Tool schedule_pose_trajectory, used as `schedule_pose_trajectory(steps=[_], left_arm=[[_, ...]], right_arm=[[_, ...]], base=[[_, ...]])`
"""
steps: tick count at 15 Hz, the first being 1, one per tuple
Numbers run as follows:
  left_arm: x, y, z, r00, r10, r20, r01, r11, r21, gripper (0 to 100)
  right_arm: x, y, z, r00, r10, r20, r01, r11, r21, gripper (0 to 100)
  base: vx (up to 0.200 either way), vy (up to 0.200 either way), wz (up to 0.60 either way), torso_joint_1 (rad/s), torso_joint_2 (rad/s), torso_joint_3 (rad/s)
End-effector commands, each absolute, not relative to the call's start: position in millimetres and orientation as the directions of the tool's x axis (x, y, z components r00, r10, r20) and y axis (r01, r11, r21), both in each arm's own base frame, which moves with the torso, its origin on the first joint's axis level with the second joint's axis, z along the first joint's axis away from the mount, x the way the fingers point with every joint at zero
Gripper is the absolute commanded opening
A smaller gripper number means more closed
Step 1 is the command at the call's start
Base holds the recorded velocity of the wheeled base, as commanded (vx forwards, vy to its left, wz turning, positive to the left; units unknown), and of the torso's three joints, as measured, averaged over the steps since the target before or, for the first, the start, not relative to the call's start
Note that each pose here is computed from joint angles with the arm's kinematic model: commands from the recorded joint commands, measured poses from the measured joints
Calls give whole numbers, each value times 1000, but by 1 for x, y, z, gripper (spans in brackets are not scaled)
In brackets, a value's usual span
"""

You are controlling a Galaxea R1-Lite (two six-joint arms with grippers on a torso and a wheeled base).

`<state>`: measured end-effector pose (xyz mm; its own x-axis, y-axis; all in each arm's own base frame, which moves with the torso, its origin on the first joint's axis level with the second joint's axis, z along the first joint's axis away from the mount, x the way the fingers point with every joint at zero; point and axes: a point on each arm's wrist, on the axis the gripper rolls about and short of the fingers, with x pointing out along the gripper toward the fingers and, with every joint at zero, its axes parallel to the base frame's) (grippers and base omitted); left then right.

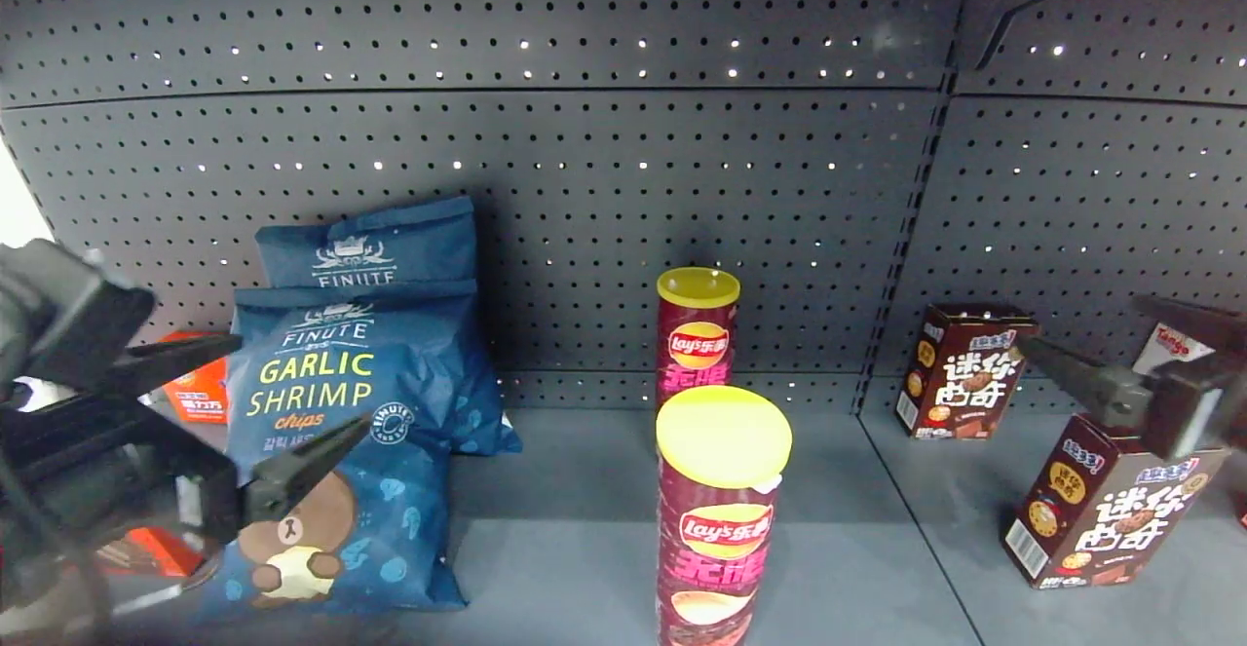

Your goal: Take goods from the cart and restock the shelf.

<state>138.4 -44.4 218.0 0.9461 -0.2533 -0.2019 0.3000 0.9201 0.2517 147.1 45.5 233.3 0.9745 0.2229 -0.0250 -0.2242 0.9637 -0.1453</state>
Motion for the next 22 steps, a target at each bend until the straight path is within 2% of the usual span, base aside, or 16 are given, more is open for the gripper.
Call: schedule_pose_trajectory(steps=[1, 3, 5, 7, 8, 11, 12, 14, 16, 17, 19, 21, 22], left_arm=[[74, -12, 187, 985, -126, -121, 150, 965, 215, 100], [42, -5, 160, 994, -81, -79, 96, 972, 214, 100], [25, -1, 142, 996, -38, -85, 55, 976, 208, 100], [10, 2, 130, 996, 13, -91, 4, 983, 185, 100], [0, 3, 124, 996, 23, -87, -8, 984, 177, 100], [-18, 5, 107, 997, 5, -81, 8, 987, 162, 100], [-24, 6, 98, 998, 11, -67, 0, 987, 161, 100], [-24, 7, 102, 999, 37, -30, -31, 986, 164, 100], [-23, 7, 98, 997, 69, -42, -61, 985, 164, 100], [-21, 7, 92, 996, 66, -62, -56, 986, 160, 100], [-19, 6, 85, 996, 48, -80, -38, 991, 127, 100], [-19, 4, 85, 996, -43, -82, 48, 997, 68, 100], [-19, 2, 84, 987, -137, -84, 141, 989, 40, 100]], right_arm=[[81, 14, 210, 997, 63, 53, -54, 988, -143, 100], [49, 5, 176, 998, -52, 38, 58, 986, -157, 100], [25, -3, 143, 991, -135, 18, 136, 977, -163, 100], [3, -6, 115, 965, -264, 1, 260, 951, -164, 100], [-9, -6, 101, 958, -287, 12, 286, 945, -159, 100], [-26, -6, 85, 969, -244, 21, 245, 959, -140, 100], [-26, -4, 84, 988, -156, 18, 157, 982, -104, 100], [-25, -1, 84, 999, -35, 14, 36, 995, -94, 100], [-25, 1, 82, 997, 72, 2, -72, 995, -63, 100], [-24, 2, 81, 996, 90, -2, -90, 994, -60, 100], [-23, 1, 77, 999, 40, 11, -39, 998, -40, 100], [-23, 0, 76, 1000, 9, 9, -9, 1000, -17, 100], [-23, 0, 76, 1000, 6, 9, -6, 1000, -9, 100]], base=[[0, 0, 0, 0, 0, 0], [0, 0, 0, 0, 0, 0], [0, 0, 0, 0, 0, 0], [0, 0, 0, 0, 0, 0], [0, 0, 0, 0, 0, 0], [0, 0, 0, 0, 0, 0], [0, 0, 0, 0, 0, 0], [0, 0, 0, 0, 0, 0], [0, 0, 0, 0, 0, 0], [0, 0, 0, 0, 0, 0], [0, 0, 0, 0, 0, 0], [0, 0, 0, 0, 0, 0], [0, 0, 0, 0, 0, 0]])
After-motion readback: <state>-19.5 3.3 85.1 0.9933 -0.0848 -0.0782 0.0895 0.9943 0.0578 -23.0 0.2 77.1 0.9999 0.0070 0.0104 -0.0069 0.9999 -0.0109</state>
